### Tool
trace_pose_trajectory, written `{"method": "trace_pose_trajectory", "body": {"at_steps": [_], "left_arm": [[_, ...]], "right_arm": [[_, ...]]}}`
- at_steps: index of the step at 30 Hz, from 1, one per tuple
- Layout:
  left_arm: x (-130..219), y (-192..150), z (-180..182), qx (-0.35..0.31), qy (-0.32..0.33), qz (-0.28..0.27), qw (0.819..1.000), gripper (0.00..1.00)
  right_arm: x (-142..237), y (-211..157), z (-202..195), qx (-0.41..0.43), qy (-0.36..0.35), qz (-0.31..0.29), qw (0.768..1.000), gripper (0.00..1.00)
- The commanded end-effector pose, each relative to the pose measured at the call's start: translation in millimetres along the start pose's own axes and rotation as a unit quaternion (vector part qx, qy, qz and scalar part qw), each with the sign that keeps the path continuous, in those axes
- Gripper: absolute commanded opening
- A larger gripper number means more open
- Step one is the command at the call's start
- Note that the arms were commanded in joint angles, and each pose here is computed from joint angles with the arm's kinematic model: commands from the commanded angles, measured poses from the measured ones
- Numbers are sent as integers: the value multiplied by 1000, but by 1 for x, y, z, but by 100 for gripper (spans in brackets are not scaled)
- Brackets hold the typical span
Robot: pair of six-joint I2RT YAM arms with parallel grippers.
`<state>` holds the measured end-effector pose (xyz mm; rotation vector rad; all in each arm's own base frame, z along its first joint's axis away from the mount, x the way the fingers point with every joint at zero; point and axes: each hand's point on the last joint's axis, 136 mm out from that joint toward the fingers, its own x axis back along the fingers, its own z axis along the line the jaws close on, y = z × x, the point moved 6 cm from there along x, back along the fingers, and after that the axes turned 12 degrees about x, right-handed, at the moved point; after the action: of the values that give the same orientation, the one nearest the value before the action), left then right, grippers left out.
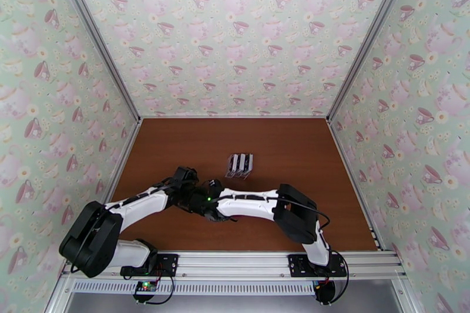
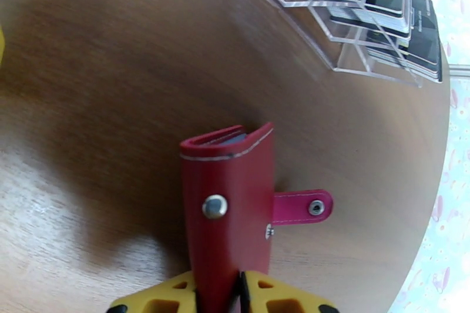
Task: Put the credit cards into the card holder
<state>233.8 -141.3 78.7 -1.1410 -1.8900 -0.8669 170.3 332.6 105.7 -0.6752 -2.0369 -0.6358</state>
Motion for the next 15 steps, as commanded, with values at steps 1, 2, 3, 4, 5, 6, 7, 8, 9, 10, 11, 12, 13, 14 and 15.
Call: {"method": "trace_pose_trajectory", "body": {"at_steps": [1, 2, 3, 4, 5, 6, 7, 8, 9, 10, 11, 12, 13, 14, 15], "left_arm": [[-5, -4, 3, 9, -8, 8, 1000, 54], [-5, -4, 2, 9, -9, 9, 1000, 54], [-6, -4, 2, 9, -10, 8, 1000, 54], [-6, -5, 2, 9, -10, 9, 1000, 54], [-6, -6, 2, 9, -11, 9, 1000, 54], [-7, -7, 1, 8, -12, 10, 1000, 54], [-7, -8, 1, 7, -12, 11, 1000, 54], [-8, -10, 0, 6, -13, 12, 1000, 54], [-8, -10, 0, 5, -13, 13, 1000, 54], [-9, -11, -2, 2, -14, 14, 1000, 54], [-9, -12, -2, 2, -13, 16, 1000, 54], [-9, -13, -3, 1, -15, 16, 1000, 54], [-10, -13, -5, 1, -17, 16, 1000, 54], [-10, -15, -6, 0, -19, 17, 1000, 54], [-11, -15, -8, -2, -20, 18, 1000, 54]], "right_arm": [[0, 7, 12, -9, 22, -8, 1000, 27], [-1, 8, 13, -8, 24, -8, 1000, 28], [0, 9, 14, -9, 26, -9, 1000, 28], [-1, 9, 15, -8, 28, -7, 1000, 29], [-1, 8, 15, -7, 29, -6, 1000, 30], [-1, 12, 18, -12, 37, -15, 999, 31], [0, 14, 19, -16, 44, -20, 999, 32], [0, 15, 19, -20, 50, -23, 998, 32], [0, 16, 20, -24, 57, -25, 998, 32], [0, 16, 20, -26, 61, -27, 997, 33], [0, 17, 19, -29, 64, -28, 997, 33], [0, 17, 18, -31, 66, -28, 997, 33], [2, 18, 17, -32, 68, -30, 997, 33], [3, 19, 16, -35, 70, -34, 996, 33], [6, 19, 13, -39, 72, -38, 996, 33]]}}
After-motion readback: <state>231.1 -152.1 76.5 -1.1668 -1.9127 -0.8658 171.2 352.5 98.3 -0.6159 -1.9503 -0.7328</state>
